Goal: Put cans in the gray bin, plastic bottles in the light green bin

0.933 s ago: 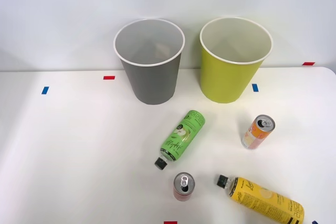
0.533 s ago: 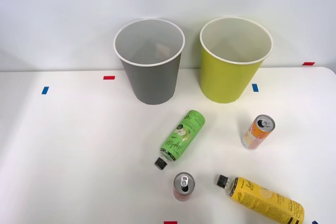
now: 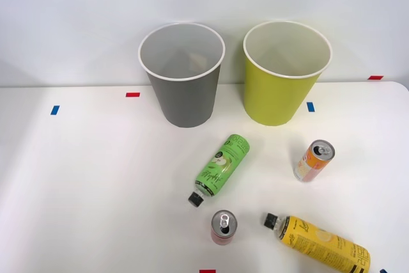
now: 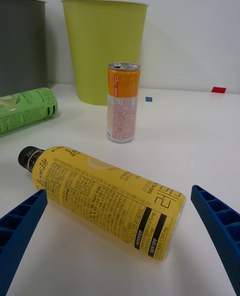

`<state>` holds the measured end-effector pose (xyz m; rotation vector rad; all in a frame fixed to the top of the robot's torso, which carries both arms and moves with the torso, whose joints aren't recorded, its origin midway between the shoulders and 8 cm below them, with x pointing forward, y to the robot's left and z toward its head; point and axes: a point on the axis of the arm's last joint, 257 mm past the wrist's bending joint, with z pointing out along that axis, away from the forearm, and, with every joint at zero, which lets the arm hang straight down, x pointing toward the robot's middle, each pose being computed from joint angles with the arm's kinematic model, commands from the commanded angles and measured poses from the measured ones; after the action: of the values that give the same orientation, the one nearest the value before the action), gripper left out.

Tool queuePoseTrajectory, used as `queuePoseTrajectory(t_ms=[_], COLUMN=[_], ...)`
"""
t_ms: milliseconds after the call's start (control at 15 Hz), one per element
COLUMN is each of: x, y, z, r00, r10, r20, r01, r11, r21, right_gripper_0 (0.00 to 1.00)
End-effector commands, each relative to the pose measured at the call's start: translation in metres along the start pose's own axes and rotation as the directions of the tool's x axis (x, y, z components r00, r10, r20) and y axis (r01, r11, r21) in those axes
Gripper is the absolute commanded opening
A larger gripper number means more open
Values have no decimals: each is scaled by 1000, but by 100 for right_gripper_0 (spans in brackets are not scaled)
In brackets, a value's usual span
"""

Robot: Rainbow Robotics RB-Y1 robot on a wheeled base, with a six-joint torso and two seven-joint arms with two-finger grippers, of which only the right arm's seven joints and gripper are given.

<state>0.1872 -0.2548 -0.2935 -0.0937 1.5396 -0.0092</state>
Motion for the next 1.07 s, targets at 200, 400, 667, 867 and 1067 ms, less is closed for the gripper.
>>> queuePoseTrajectory(t_ms=[200,400,667,867,1067], x=[0,0,0,0,0], y=[0,0,0,0,0], z=[0,0,0,0,0], r00=[1000,1000,1000,1000,1000], r10=[0,0,0,0,0], r20=[0,0,0,0,0], r01=[0,0,0,0,0], r11=[1000,1000,1000,1000,1000], r21=[0,0,0,0,0], right_gripper_0=[100,100,100,100,100])
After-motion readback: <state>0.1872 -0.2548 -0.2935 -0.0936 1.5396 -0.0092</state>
